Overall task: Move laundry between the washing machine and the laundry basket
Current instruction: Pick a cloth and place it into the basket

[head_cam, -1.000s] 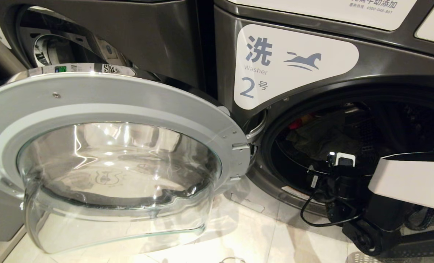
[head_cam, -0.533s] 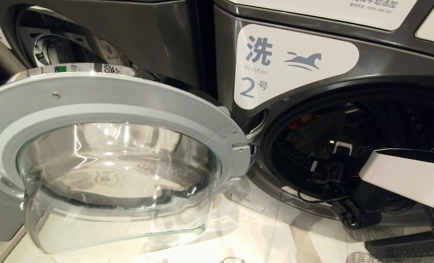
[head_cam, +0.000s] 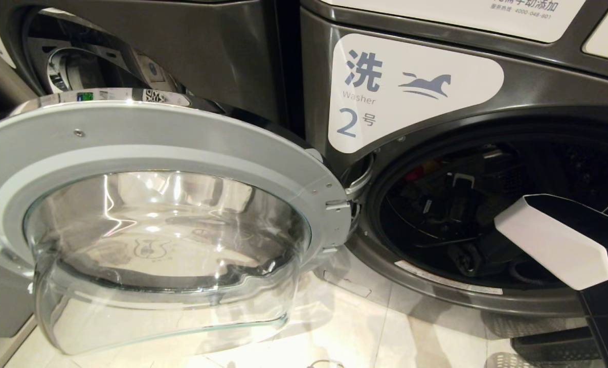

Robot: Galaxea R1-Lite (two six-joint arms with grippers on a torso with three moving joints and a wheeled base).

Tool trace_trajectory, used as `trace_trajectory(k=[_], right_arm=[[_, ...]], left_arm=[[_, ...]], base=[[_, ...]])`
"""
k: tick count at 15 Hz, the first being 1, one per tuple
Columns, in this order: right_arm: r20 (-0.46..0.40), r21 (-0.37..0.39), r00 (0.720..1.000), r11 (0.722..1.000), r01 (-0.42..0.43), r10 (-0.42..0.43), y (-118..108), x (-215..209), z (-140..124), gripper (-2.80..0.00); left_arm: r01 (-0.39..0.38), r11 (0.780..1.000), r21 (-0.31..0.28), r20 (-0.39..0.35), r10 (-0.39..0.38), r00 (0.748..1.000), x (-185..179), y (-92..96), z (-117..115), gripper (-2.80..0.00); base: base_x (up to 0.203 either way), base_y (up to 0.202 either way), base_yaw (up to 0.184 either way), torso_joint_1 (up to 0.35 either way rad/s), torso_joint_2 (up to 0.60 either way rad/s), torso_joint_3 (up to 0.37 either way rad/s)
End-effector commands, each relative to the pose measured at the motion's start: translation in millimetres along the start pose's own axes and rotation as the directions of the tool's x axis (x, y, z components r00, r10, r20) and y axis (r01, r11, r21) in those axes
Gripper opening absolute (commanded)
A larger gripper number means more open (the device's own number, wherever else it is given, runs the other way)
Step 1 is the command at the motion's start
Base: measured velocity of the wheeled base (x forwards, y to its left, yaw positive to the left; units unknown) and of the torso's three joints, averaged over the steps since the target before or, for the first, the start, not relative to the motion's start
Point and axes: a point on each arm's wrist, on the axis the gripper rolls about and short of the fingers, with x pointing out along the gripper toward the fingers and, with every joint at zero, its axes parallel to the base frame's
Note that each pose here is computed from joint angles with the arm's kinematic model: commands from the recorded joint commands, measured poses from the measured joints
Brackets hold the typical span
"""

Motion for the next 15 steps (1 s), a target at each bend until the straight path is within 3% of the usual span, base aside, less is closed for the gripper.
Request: trace_trajectory(k=[1, 6, 9, 15], right_arm=[[-0.016, -0.007, 1.0, 1.0, -0.006, 0.005, -5, 16, -11, 0.0], [-0.061, -0.026, 0.998, 1.0, 0.001, -0.003, -7, 25, 13, 0.0], [-0.033, -0.005, 0.999, 1.0, 0.01, -0.01, -12, 31, 23, 0.0], [-0.03, 0.044, 0.995, 0.994, -0.098, 0.099, -7, 38, 18, 0.0]], left_arm=[[0.0, 1.0, 0.0, -0.001, 0.0, 1.0, 0, 0.0, 0, -2.8], [0.0, 1.0, 0.0, -0.001, 0.0, 1.0, 0, 0.0, 0, -2.8], [0.0, 1.0, 0.0, -0.001, 0.0, 1.0, 0, 0.0, 0, -2.8], [0.0, 1.0, 0.0, -0.001, 0.0, 1.0, 0, 0.0, 0, -2.8]], base=[[0.0, 0.0, 0.0, 0.0, 0.0, 0.0], [0.0, 0.0, 0.0, 0.0, 0.0, 0.0], [0.0, 0.0, 0.0, 0.0, 0.0, 0.0], [0.0, 0.0, 0.0, 0.0, 0.0, 0.0]])
